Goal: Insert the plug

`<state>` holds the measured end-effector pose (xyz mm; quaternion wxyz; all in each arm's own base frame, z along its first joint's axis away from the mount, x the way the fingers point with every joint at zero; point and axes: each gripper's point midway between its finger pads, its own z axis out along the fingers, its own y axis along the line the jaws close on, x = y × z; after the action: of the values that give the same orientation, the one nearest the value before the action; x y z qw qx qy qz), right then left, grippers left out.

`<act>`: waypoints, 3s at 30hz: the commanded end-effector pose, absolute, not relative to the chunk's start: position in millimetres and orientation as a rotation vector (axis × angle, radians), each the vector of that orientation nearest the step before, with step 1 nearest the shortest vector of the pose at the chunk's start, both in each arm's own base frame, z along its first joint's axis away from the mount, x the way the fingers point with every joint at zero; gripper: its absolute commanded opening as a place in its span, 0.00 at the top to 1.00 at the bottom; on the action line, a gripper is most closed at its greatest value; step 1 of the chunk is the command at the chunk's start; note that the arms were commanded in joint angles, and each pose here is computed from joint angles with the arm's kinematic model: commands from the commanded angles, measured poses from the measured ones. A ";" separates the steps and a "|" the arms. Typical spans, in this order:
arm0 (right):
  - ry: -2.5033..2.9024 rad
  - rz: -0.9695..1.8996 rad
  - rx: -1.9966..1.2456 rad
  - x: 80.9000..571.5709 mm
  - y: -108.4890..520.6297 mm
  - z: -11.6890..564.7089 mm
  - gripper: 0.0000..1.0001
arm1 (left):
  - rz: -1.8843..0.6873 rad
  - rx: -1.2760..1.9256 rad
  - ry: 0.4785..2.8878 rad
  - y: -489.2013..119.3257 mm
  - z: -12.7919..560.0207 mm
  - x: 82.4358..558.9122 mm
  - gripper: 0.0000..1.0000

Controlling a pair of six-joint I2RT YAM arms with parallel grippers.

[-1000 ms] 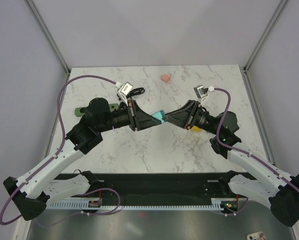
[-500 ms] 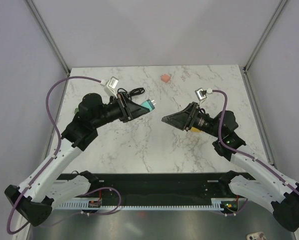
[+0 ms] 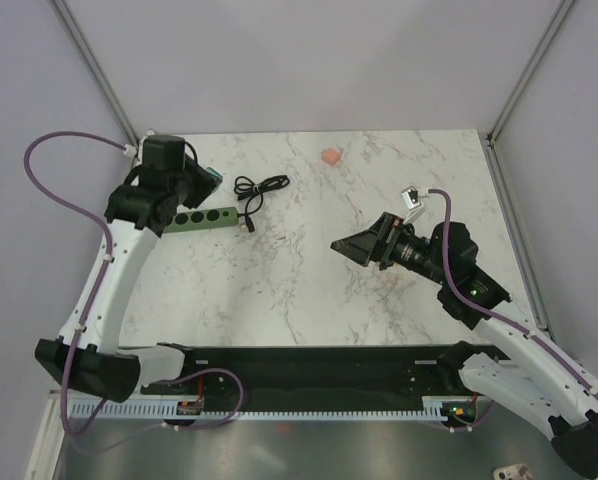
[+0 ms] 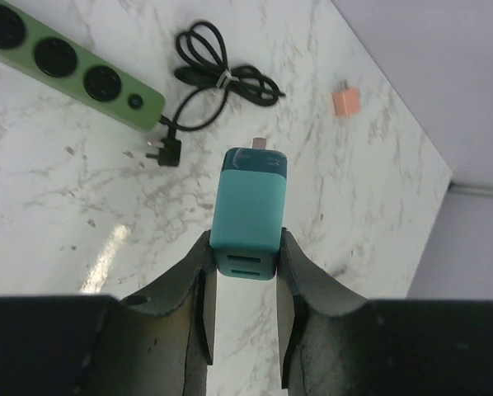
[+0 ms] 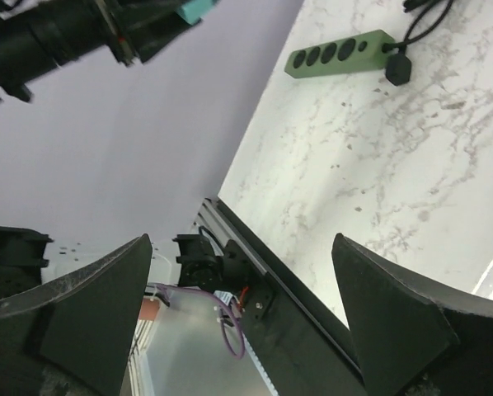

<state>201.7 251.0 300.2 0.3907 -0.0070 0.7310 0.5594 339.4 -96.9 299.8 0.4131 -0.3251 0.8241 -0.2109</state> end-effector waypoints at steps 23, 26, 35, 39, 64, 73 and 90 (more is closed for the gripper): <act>2.020 1.313 -0.191 213.0 266.0 252.9 0.02 | -0.337 -1.601 2.121 46.2 205.4 402.5 0.98; 2.023 1.310 -0.198 212.8 266.2 252.3 0.02 | -0.380 -1.769 2.169 40.1 191.5 401.7 0.98; 2.068 1.260 -0.193 217.6 264.9 240.6 0.02 | -0.223 -2.243 1.933 63.1 162.0 408.6 0.98; 2.083 1.235 -0.190 222.2 264.8 237.5 0.02 | -0.234 -2.312 1.851 71.9 156.9 422.8 0.98; 2.174 1.183 -0.188 232.6 269.6 220.0 0.02 | -0.246 -2.385 1.937 98.1 114.1 445.0 0.98; 2.182 1.189 -0.174 233.0 270.2 219.9 0.02 | -0.283 -2.401 2.012 95.4 104.6 439.1 0.98; 2.178 1.198 -0.159 233.5 270.8 223.9 0.02 | -0.225 -2.364 2.051 107.4 105.3 430.5 0.98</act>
<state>226.0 266.8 203.4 0.2992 -0.0588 0.8411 0.4467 435.1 94.3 101.3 -0.0017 -0.7586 0.6466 -0.0802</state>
